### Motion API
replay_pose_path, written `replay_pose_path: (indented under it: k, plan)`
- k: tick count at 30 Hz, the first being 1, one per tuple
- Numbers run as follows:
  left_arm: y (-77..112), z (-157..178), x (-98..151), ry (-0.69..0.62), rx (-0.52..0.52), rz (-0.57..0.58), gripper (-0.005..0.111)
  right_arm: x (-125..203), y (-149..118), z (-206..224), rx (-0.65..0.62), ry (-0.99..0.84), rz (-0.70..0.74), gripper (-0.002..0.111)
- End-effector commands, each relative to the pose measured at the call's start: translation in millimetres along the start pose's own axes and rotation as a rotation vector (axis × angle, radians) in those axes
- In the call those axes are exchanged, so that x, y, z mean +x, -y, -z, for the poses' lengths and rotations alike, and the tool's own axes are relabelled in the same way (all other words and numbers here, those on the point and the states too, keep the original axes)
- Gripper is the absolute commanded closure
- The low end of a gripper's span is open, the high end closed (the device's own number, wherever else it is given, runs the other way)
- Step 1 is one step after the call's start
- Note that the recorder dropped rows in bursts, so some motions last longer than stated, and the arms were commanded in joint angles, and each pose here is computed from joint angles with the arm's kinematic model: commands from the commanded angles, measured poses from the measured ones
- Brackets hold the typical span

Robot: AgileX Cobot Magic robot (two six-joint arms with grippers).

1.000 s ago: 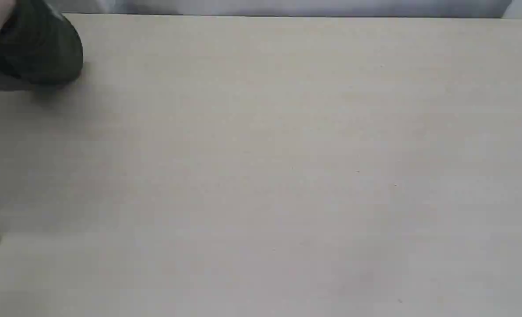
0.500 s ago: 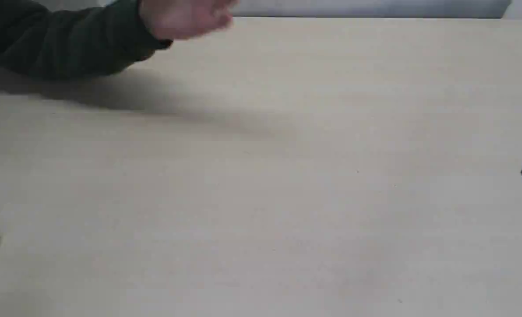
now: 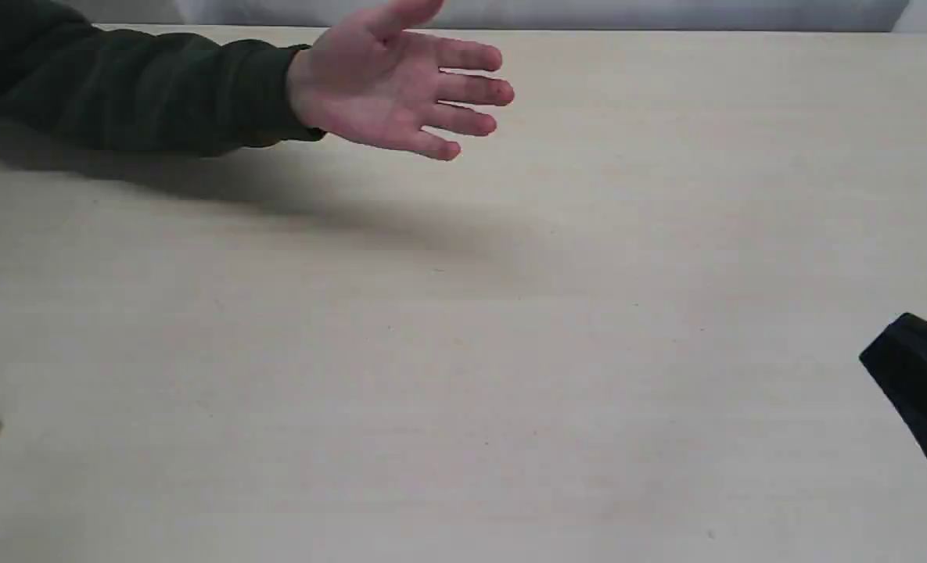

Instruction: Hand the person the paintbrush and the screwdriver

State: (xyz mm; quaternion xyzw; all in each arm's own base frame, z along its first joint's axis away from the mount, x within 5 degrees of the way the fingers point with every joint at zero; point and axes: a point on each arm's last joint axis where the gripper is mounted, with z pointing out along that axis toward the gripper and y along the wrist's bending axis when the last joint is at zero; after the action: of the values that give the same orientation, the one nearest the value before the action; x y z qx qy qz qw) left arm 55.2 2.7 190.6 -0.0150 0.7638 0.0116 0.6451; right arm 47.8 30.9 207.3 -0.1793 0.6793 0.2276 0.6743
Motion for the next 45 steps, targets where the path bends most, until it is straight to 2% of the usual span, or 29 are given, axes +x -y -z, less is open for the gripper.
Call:
replay_pose_path:
  k: [1, 23, 27, 29, 35, 45]
  plan:
    - [0.5, 0, 0, 0.007, 0.009, 0.001, 0.107, 3, 1, 0, 0.011, -0.029, -0.015, 0.104]
    - [0.6, 0, 0, 0.006, 0.01, 0.005, 0.107, 4, 1, 0, 0.008, -0.03, -0.053, 0.104]
    - [0.6, 0, 0, 0.006, 0.01, 0.005, 0.107, 5, 2, 1, 0.02, -0.043, 0.023, 0.104]
    - [0.6, 0, 0, 0.006, 0.01, 0.005, 0.107, 7, 5, 1, 0.057, -0.072, 0.064, 0.104]
    - [0.6, 0, 0, 0.006, 0.01, 0.005, 0.107, 16, 19, 5, 0.277, -0.175, 0.102, 0.104]
    - [0.5, 0, 0, 0.007, 0.009, 0.003, 0.107, 14, 33, 12, 0.576, -0.166, 0.077, 0.104]
